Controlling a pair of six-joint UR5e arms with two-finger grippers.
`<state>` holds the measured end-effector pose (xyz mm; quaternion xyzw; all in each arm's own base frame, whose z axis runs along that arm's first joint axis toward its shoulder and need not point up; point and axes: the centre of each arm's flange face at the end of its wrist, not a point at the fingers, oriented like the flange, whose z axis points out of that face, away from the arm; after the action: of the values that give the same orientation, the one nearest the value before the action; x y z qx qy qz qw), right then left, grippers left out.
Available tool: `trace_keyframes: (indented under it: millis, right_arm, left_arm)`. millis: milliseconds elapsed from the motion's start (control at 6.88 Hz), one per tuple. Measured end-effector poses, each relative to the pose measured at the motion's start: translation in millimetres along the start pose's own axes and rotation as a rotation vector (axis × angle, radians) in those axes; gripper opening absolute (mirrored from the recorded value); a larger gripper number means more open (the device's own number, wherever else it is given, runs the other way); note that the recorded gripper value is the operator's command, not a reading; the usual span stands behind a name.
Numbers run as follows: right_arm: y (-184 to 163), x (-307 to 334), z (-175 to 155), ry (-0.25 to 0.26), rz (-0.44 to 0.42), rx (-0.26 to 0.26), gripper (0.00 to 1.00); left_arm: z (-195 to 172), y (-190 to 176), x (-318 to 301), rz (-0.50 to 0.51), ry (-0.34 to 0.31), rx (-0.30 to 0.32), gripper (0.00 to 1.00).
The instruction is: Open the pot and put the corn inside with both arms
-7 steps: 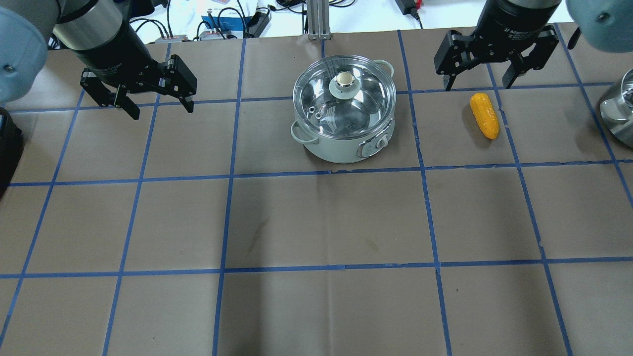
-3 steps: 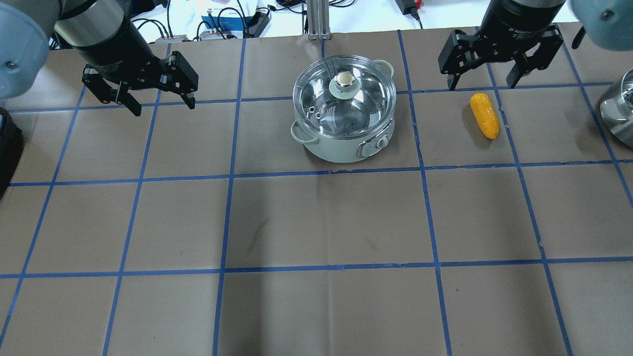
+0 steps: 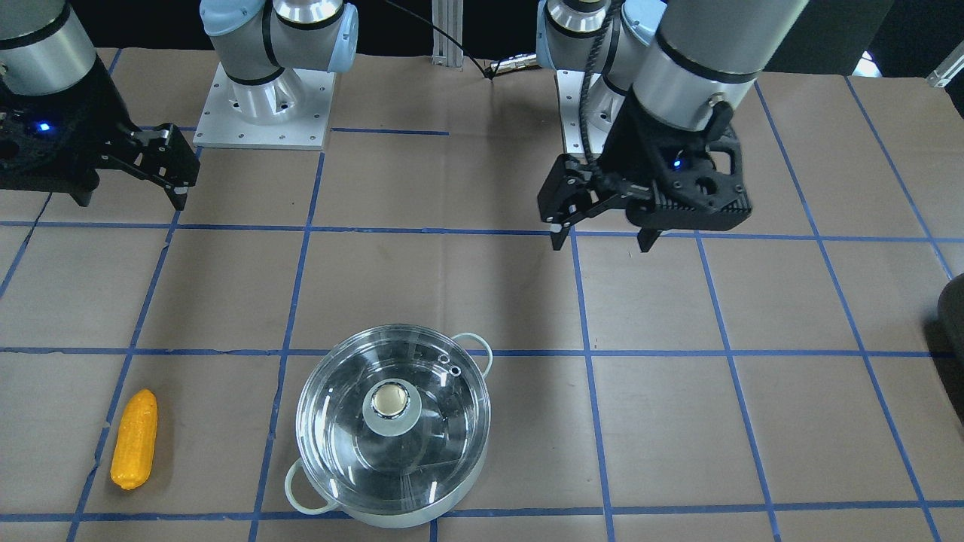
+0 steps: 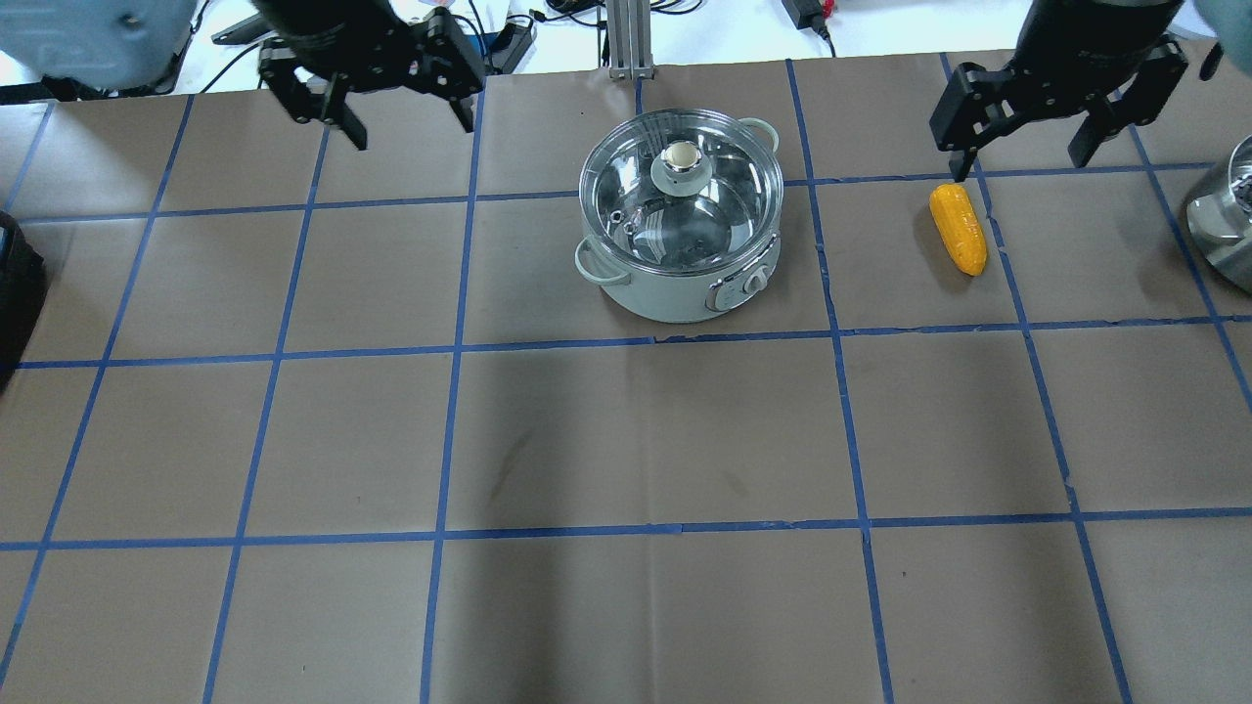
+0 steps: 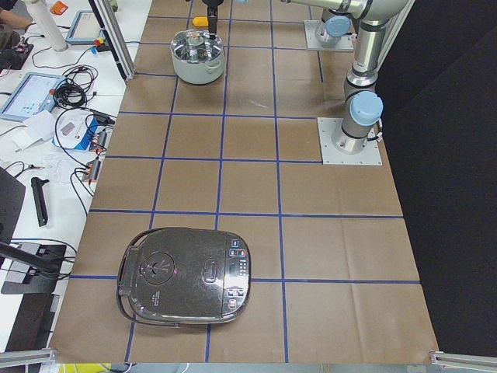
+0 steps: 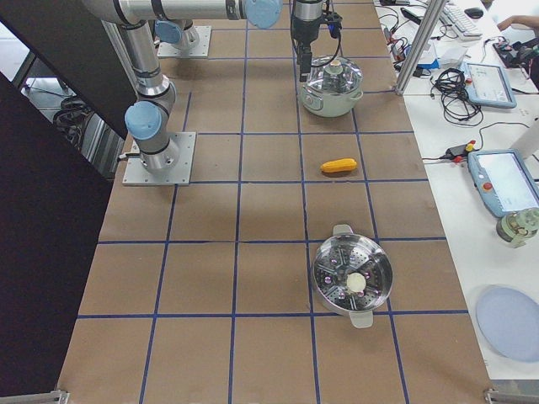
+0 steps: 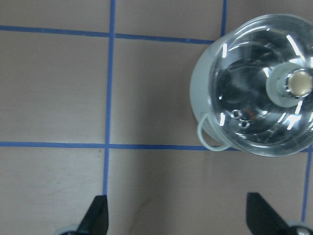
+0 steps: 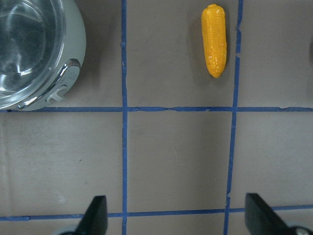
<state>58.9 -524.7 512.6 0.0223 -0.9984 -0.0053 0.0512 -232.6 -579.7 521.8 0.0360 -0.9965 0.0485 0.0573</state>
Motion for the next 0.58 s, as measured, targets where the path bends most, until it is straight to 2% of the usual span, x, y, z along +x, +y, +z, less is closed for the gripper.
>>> trace_keyframes:
  millis: [291, 436, 582]
  right_arm:
    - [0, 47, 5, -0.011, 0.003, -0.013, 0.95]
    - [-3, 60, 9, -0.027, 0.017, -0.002, 0.96]
    - [-17, 70, 26, -0.060, 0.014, 0.011, 0.96]
  left_arm:
    - [71, -26, 99, -0.041, 0.043, 0.042, 1.00]
    - [115, -32, 135, -0.056, 0.064, 0.064, 1.00]
    - [150, -35, 157, -0.061, 0.075, 0.074, 1.00]
